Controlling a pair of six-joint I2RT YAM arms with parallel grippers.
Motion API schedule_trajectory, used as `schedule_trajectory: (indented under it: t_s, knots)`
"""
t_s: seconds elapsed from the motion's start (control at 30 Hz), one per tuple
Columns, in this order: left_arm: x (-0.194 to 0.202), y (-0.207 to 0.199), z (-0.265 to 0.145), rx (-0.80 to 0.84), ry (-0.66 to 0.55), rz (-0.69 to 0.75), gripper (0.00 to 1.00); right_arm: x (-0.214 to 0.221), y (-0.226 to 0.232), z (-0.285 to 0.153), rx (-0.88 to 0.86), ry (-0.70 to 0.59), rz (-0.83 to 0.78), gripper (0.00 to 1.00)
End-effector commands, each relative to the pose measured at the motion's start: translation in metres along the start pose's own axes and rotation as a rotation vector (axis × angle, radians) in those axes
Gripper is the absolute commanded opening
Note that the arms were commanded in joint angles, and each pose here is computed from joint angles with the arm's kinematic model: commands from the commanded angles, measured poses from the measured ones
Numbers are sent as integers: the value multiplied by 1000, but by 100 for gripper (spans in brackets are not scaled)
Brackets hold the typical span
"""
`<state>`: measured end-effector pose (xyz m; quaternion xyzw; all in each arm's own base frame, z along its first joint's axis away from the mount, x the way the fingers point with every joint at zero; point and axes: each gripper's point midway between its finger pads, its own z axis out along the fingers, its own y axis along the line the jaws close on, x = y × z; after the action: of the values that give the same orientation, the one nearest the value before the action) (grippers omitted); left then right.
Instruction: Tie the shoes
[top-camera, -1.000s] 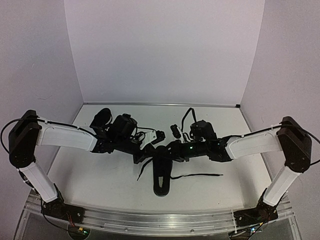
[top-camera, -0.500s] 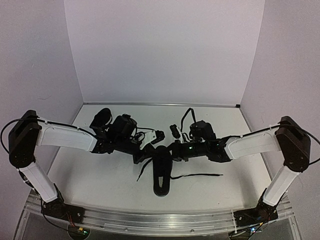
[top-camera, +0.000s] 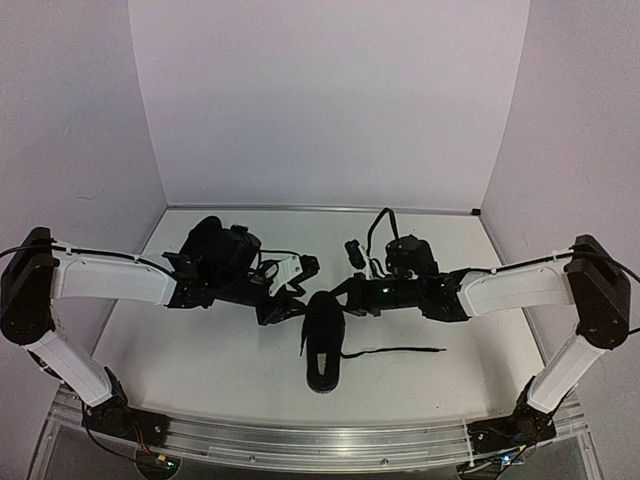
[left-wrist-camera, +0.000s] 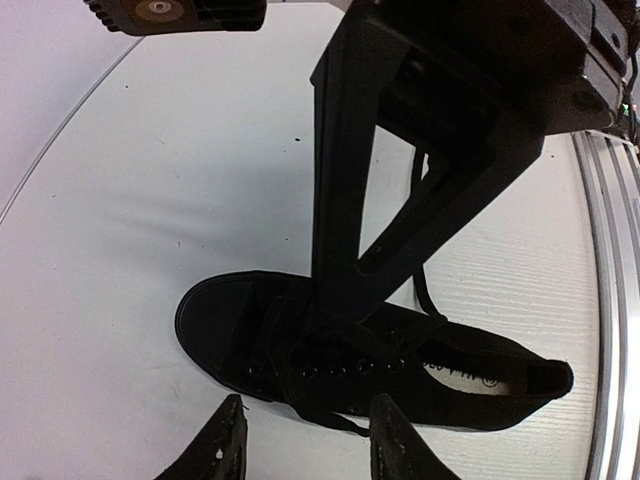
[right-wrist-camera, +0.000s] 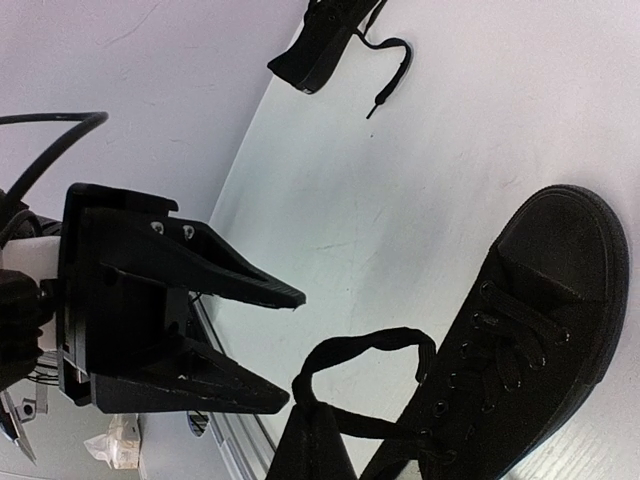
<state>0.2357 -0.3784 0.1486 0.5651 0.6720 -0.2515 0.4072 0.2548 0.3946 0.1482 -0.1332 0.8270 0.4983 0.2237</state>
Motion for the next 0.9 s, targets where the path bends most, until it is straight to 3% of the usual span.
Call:
schedule_trajectory:
  t_s: [0.0,0.17,0.33,0.63,0.87]
  knots:
    - [-11,1,2,5,-42,1,47,-5,9,-7,0,-23,-34,0]
    - [-16,1,16,26,-68,-13,56,-5,9,-12,15,-22,-43,0]
    - [-15,-1,31,52,-78,-15,57,-5,8,-14,30,-23,-46,0]
    - [-8,-12,50,110,-67,-8,50,-5,5,-15,44,-25,-44,0]
    - [-8,-19,54,130,-76,-8,34,-6,2,-16,55,-28,-42,0]
